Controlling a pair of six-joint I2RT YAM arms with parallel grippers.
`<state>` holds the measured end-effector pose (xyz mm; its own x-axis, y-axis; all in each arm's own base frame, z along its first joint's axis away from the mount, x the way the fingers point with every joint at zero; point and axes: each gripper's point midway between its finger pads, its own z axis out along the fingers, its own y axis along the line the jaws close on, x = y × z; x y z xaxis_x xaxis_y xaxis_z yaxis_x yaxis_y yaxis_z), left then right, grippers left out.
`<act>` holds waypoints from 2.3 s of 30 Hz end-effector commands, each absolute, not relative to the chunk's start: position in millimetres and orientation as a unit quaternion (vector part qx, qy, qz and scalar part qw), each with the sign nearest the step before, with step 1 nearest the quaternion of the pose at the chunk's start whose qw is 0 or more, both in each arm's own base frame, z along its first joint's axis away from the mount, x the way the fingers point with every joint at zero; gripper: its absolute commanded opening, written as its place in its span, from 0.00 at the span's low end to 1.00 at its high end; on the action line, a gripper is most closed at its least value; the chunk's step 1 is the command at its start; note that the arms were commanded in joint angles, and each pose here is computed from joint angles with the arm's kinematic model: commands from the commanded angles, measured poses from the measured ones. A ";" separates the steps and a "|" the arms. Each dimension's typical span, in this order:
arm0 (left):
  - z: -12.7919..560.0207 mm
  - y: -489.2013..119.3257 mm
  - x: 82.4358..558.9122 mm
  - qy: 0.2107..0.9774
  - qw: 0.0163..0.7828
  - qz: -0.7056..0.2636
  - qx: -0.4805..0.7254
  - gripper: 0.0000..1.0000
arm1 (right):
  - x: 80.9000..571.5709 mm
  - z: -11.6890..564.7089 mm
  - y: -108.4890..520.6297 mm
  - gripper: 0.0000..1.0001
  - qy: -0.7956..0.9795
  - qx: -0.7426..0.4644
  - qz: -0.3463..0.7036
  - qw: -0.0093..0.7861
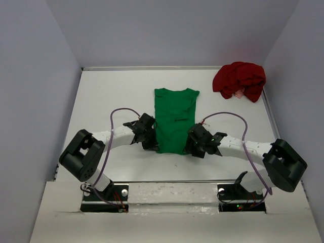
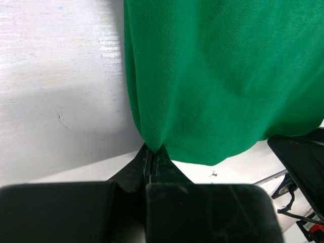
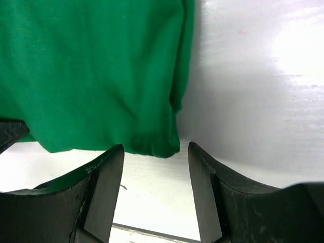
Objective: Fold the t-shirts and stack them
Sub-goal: Fold the tshirt
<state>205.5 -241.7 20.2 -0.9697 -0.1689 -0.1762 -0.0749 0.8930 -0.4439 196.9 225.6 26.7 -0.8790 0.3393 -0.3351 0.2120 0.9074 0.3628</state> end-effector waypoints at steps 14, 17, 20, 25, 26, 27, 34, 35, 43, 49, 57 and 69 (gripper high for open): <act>15.4 -242.3 198.4 0.967 0.102 -0.231 -0.043 0.00 | 197.3 16.6 176.8 0.38 0.952 0.198 0.063 0.227; 12.8 -242.1 197.4 0.967 0.098 -0.230 -0.042 0.00 | 197.7 15.2 178.2 0.29 0.953 0.193 0.062 0.224; 10.6 -242.0 196.1 0.967 0.095 -0.231 -0.042 0.00 | 199.2 12.3 180.7 0.23 0.955 0.188 0.060 0.221; 9.2 -242.3 195.5 0.967 0.094 -0.232 -0.043 0.00 | 201.9 9.1 186.2 0.32 0.958 0.181 0.060 0.215; 9.2 -242.3 195.5 0.967 0.094 -0.232 -0.043 0.00 | 202.2 8.9 187.2 0.36 0.958 0.179 0.060 0.214; 10.1 -242.5 195.7 0.967 0.095 -0.233 -0.043 0.00 | 202.0 8.5 187.1 0.38 0.959 0.179 0.060 0.214; 5.8 -242.9 194.3 0.968 0.089 -0.231 -0.042 0.00 | 197.4 3.6 183.9 0.41 0.959 0.185 0.058 0.208; 5.2 -242.7 194.4 0.968 0.089 -0.231 -0.043 0.00 | 197.3 3.5 183.0 0.41 0.958 0.186 0.056 0.209; 3.0 -241.9 195.0 0.968 0.089 -0.228 -0.048 0.00 | 196.7 -2.4 174.5 0.29 0.957 0.193 0.035 0.213; 6.9 -241.6 198.8 0.969 0.097 -0.224 -0.048 0.00 | 197.8 0.3 172.5 0.00 0.956 0.193 0.033 0.218; 16.6 -239.7 194.8 0.968 0.102 -0.222 -0.054 0.00 | 201.4 15.2 170.5 0.00 0.956 0.183 0.025 0.227; 34.5 -262.2 145.9 0.964 0.100 -0.240 -0.049 0.00 | 173.3 35.9 160.0 0.00 0.953 0.181 0.021 0.244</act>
